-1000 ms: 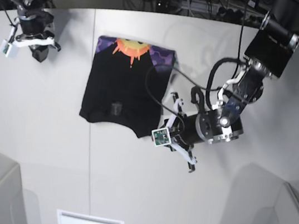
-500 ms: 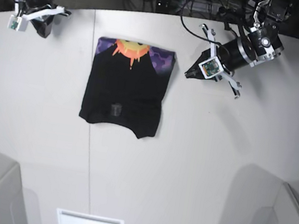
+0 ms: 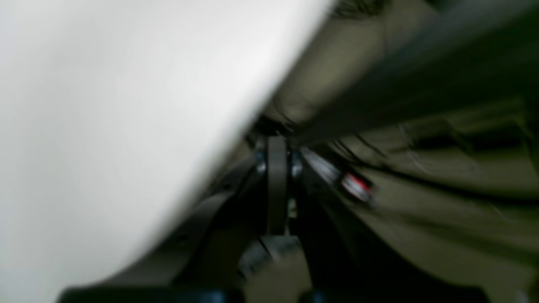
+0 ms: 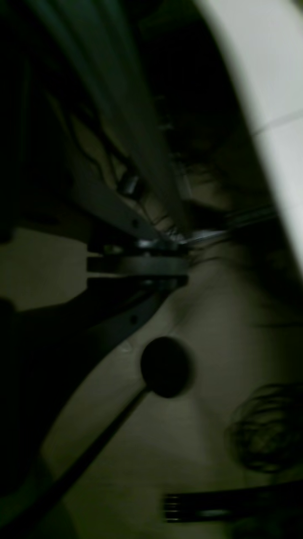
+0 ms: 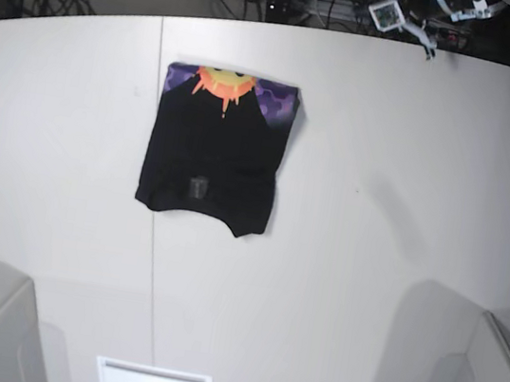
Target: Fold the T-shirt properly
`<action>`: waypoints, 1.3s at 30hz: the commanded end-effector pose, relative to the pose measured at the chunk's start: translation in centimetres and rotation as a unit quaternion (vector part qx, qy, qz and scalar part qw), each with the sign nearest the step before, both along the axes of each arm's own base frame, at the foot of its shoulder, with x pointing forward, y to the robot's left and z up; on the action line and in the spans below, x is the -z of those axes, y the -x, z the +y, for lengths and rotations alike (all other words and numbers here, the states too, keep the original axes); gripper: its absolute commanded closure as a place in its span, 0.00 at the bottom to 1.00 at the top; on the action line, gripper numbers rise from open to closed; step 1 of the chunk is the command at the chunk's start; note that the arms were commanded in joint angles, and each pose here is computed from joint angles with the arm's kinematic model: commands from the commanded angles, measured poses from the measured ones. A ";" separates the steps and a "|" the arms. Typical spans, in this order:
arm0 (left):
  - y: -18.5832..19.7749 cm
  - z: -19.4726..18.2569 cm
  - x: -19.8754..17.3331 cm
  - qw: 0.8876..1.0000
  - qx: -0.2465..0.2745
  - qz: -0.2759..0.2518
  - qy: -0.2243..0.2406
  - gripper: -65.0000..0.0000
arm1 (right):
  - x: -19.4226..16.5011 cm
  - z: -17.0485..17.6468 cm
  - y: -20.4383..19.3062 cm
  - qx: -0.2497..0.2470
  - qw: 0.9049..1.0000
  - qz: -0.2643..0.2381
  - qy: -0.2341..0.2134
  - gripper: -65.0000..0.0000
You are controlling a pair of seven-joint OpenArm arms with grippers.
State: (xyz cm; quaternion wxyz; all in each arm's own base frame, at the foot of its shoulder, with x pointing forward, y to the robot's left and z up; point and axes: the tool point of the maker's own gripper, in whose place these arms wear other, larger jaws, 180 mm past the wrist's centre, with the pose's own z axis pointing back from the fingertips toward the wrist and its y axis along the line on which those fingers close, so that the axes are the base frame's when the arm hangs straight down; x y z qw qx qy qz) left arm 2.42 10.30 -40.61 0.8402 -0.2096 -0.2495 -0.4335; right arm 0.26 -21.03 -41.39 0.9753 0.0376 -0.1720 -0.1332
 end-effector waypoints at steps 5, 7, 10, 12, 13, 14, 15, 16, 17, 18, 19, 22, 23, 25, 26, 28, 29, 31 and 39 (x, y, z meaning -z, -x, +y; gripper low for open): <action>6.8 1.2 -0.5 0.996 -0.001 0.084 -0.006 1.00 | 0.9 1.0 3.7 -0.016 0.994 0.108 -0.029 1.00; 8.7 1.8 0.3 0.994 -0.006 0.112 -0.014 1.00 | 2.0 1.1 4.7 -0.013 0.989 0.142 -0.041 1.00; 9.9 4.4 3.2 0.987 -0.057 0.135 -0.061 1.00 | 4.9 0.6 5.9 -0.012 0.980 0.193 -0.055 1.00; 10.4 4.5 5.5 0.982 -0.086 0.152 -0.069 1.00 | 7.4 0.8 6.7 -0.032 0.972 0.223 -0.060 1.00; 11.0 4.9 6.9 0.978 -0.098 0.169 -0.075 1.00 | 8.9 1.0 7.2 -0.048 0.968 0.239 -0.059 1.00; 11.5 5.1 8.1 0.974 -0.107 0.183 -0.080 1.00 | 10.2 1.4 7.6 -0.059 0.965 0.248 -0.059 1.00; 12.1 5.5 9.6 0.969 -0.121 0.200 -0.087 1.00 | 11.6 1.8 8.0 -0.076 0.962 0.255 -0.059 1.00; 12.4 5.7 10.8 0.964 -0.134 0.212 -0.090 1.00 | 12.9 2.3 8.3 -0.091 0.960 0.260 -0.058 1.00; 12.8 5.6 11.8 0.959 -0.148 0.225 -0.092 1.00 | 14.0 2.6 8.4 -0.106 0.958 0.262 -0.056 1.00; 13.2 5.4 13.0 0.953 -0.160 0.239 -0.094 1.00 | 15.2 2.9 9.0 -0.122 0.954 0.267 -0.055 1.00; 13.4 5.2 13.9 0.948 -0.173 0.250 -0.094 1.00 | 16.4 3.2 9.5 -0.137 0.951 0.272 -0.053 1.00; 13.9 4.4 16.3 0.935 -0.197 0.280 -0.093 1.00 | 19.5 3.7 10.5 -0.175 0.941 0.285 -0.045 1.00; 13.7 4.0 17.0 0.931 -0.205 0.288 -0.092 1.00 | 20.3 3.3 11.2 -0.181 0.937 0.295 -0.040 1.00; 13.8 2.9 18.8 0.917 -0.227 0.316 -0.087 1.00 | 22.0 2.8 12.0 -0.178 0.937 0.298 -0.032 1.00; 14.1 2.4 19.6 0.910 -0.237 0.329 -0.085 1.00 | 22.6 2.9 12.1 -0.175 0.941 0.288 -0.030 1.00; 14.1 1.9 21.4 0.897 -0.275 0.337 -0.080 1.00 | 23.5 3.9 11.3 -0.176 0.953 0.244 -0.028 1.00; 14.1 2.2 22.2 0.889 -0.299 0.335 -0.086 1.00 | 23.7 4.3 10.8 -0.180 0.958 0.223 -0.026 1.00; 13.5 3.4 23.4 0.878 -0.347 0.315 -0.101 1.00 | 23.9 5.5 9.3 -0.202 0.963 0.175 -0.025 1.00; 7.3 5.8 24.1 0.892 -0.400 0.187 -0.100 1.00 | 24.2 10.0 6.8 -0.172 0.974 0.135 -0.054 1.00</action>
